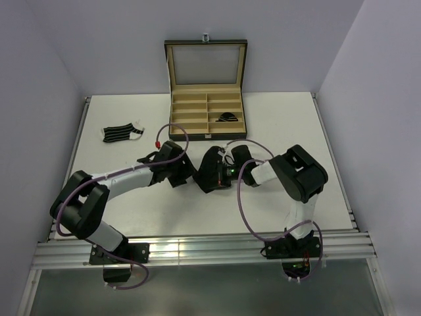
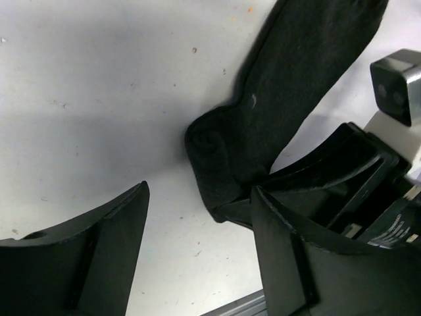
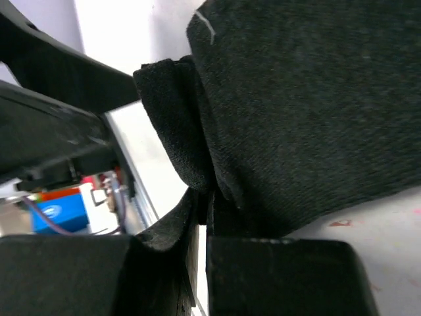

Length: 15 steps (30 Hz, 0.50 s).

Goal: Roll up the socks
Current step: Roll the sock at the center of the board.

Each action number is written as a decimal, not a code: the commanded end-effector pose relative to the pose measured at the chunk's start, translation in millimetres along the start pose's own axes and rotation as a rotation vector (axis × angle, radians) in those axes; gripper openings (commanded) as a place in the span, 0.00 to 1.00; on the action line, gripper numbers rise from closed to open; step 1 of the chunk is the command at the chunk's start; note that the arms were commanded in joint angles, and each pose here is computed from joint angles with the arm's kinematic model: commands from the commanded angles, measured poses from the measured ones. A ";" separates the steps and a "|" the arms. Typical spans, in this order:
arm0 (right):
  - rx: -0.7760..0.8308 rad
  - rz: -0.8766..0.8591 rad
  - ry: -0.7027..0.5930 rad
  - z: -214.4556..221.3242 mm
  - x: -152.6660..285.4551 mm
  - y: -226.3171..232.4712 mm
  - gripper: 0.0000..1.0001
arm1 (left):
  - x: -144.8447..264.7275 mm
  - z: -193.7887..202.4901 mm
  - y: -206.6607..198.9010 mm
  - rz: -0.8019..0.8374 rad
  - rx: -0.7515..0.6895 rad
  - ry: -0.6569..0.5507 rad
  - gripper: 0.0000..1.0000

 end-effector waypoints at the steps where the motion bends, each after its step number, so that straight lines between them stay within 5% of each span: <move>1: -0.086 -0.060 0.009 2.1 1.7 -3.0 0.00 | -5.2 4.6 -0.5 0.024 0.022 0.000 0.67; 15: -0.184 -0.068 0.021 -3.0 3.2 -17.3 0.00 | -12.7 7.4 4.2 0.021 -0.021 -0.033 0.58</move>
Point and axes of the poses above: each gripper's point midway between its finger pads, its own x axis back along the fingers, its own y axis along the line the jaws close on, z = x × y, the point moved 3 cm from there along x, back along the fingers, and after that the axes turned 1 degree about -x, right-handed, at the moved point
